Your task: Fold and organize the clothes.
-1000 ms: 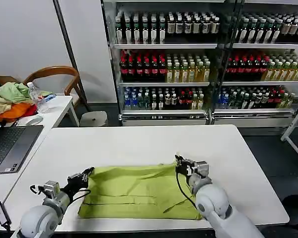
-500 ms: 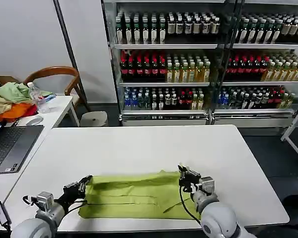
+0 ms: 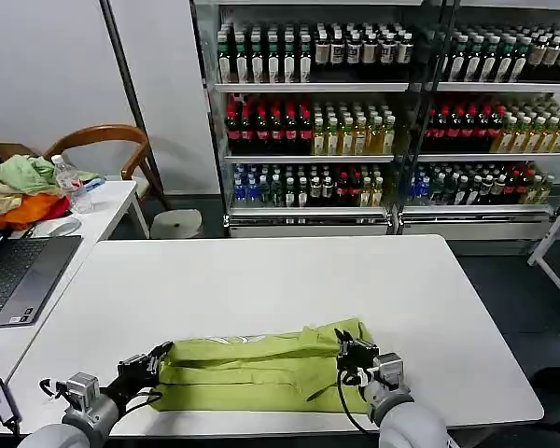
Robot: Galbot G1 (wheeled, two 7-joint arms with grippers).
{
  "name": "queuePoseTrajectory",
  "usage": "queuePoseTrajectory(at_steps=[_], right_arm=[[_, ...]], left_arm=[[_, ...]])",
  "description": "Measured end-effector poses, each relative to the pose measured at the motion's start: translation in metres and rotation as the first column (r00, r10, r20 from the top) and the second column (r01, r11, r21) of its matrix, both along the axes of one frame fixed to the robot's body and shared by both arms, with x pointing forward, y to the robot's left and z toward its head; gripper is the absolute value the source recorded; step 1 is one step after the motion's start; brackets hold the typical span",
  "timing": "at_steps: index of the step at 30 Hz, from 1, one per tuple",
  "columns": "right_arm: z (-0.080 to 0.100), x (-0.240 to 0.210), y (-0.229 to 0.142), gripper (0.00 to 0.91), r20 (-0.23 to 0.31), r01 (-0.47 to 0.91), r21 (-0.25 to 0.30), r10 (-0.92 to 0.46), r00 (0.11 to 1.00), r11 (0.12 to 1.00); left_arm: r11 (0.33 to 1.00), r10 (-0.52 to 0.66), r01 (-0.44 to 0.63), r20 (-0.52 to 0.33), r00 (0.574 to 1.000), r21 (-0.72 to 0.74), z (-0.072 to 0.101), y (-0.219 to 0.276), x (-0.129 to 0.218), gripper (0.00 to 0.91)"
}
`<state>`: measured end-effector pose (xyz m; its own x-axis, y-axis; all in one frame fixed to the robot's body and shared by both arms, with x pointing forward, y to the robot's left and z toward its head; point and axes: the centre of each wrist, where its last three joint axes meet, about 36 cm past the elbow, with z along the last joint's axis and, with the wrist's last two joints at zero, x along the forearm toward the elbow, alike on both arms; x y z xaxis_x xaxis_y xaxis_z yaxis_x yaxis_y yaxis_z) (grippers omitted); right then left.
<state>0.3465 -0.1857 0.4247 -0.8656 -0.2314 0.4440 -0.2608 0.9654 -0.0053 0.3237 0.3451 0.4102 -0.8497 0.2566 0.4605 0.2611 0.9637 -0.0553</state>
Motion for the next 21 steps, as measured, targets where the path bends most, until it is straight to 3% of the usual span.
queuePoseTrajectory(at_steps=[7, 8, 9, 10, 11, 16, 21], right_arm=[[-0.004, -0.008, -0.003, 0.0, 0.001, 0.0, -0.023, 0.0, 1.0, 1.0], [-0.005, -0.009, -0.003, 0.0, -0.002, -0.001, -0.026, 0.001, 1.0, 1.0], [-0.006, -0.01, -0.003, 0.04, -0.005, -0.002, -0.028, 0.002, 1.0, 1.0], [-0.007, -0.011, -0.003, 0.554, -0.006, -0.002, -0.033, 0.002, 1.0, 0.999], [-0.008, -0.013, -0.003, 0.907, -0.008, -0.002, -0.037, 0.002, 1.0, 0.999], [-0.009, -0.018, -0.002, 0.907, -0.001, -0.001, -0.041, 0.001, 1.0, 0.999], [-0.004, -0.022, -0.005, 0.907, 0.039, 0.004, -0.034, -0.003, 0.999, 0.999]], left_arm=[[0.999, 0.0, 0.001, -0.037, 0.999, 0.032, -0.011, -0.003, 0.0, 0.05], [0.999, 0.0, 0.001, -0.038, 0.999, 0.037, -0.012, -0.004, 0.0, 0.353], [0.999, 0.001, 0.001, -0.039, 0.999, 0.044, -0.012, -0.004, 0.001, 0.907], [0.999, 0.002, 0.001, -0.042, 0.999, 0.053, -0.012, -0.005, 0.001, 0.907], [0.998, 0.002, 0.0, -0.045, 0.999, 0.06, -0.012, -0.006, 0.0, 0.907], [0.997, 0.017, -0.014, -0.043, 0.999, 0.08, -0.011, -0.007, 0.0, 0.907], [0.995, 0.047, -0.045, -0.019, 0.999, 0.085, -0.002, -0.007, 0.002, 0.907]])
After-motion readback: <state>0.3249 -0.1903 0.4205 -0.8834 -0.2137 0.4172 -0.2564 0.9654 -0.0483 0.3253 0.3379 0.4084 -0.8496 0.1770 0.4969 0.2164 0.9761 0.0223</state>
